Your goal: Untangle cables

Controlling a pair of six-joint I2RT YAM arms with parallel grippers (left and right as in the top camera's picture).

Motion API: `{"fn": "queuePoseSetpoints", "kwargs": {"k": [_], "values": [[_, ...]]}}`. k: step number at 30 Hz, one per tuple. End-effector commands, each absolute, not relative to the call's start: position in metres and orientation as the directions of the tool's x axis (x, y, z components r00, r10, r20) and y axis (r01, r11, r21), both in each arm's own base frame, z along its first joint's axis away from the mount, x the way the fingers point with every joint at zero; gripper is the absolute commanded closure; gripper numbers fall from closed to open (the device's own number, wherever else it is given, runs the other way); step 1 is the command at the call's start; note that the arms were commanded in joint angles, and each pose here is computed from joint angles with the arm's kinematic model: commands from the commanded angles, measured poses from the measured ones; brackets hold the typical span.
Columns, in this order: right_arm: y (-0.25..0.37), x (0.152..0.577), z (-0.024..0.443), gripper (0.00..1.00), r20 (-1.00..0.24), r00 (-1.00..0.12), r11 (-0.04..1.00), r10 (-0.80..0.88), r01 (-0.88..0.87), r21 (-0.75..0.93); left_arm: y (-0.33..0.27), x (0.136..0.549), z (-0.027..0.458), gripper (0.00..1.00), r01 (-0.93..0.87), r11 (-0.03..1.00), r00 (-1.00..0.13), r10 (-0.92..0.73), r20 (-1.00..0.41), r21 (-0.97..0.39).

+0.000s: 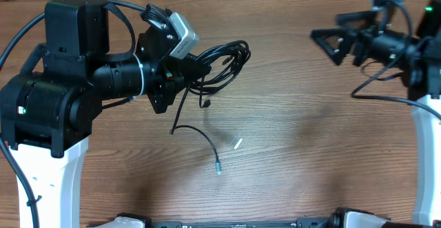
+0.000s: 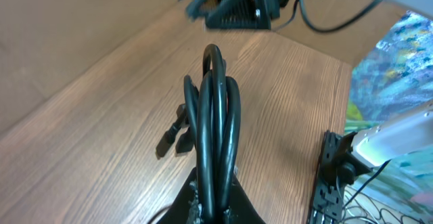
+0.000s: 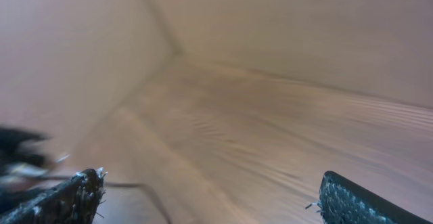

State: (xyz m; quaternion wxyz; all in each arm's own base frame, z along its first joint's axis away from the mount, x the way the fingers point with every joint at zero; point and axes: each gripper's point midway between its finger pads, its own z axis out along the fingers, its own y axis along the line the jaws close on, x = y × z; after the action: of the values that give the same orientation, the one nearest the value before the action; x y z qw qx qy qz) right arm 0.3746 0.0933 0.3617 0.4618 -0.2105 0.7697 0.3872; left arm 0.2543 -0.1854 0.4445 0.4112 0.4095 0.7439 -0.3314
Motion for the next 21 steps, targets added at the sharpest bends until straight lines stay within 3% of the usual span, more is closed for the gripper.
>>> {"fn": "queuePoseSetpoints", "kwargs": {"k": [1, 4, 7, 10, 13, 21], "values": [[0.143, 0.35, 0.378, 0.01, -0.881, -0.473, 0.444, -0.005, -0.79, 0.422, -0.192, 0.243, 0.464, 0.96, 0.914, 0.377, -0.271, 0.289, -0.918, -0.151], [0.176, 0.338, 0.384, 0.09, -0.908, -0.415, 0.361, -0.056, -0.856, 0.369, -0.196, 0.241, 0.473, 0.96, 0.928, 0.343, -0.243, 0.264, -0.933, -0.145], [0.199, 0.328, 0.391, 0.27, -0.954, -0.283, 0.291, -0.101, -0.925, 0.244, -0.196, 0.245, 0.476, 0.96, 0.913, 0.364, -0.282, 0.237, -0.93, -0.184], [0.211, 0.327, 0.405, 0.38, -0.981, -0.169, 0.256, -0.098, -0.957, 0.14, -0.195, 0.246, 0.476, 0.96, 0.895, 0.383, -0.327, 0.219, -0.919, -0.228], [0.212, 0.326, 0.414, 0.38, -0.987, -0.139, 0.236, -0.078, -0.965, 0.117, -0.194, 0.249, 0.474, 0.96, 0.879, 0.408, -0.355, 0.211, -0.91, -0.248], [0.215, 0.315, 0.422, 0.24, -0.992, -0.11, 0.16, -0.061, -0.982, 0.099, -0.192, 0.258, 0.468, 0.95, 0.862, 0.439, -0.375, 0.216, -0.901, -0.254]]}}
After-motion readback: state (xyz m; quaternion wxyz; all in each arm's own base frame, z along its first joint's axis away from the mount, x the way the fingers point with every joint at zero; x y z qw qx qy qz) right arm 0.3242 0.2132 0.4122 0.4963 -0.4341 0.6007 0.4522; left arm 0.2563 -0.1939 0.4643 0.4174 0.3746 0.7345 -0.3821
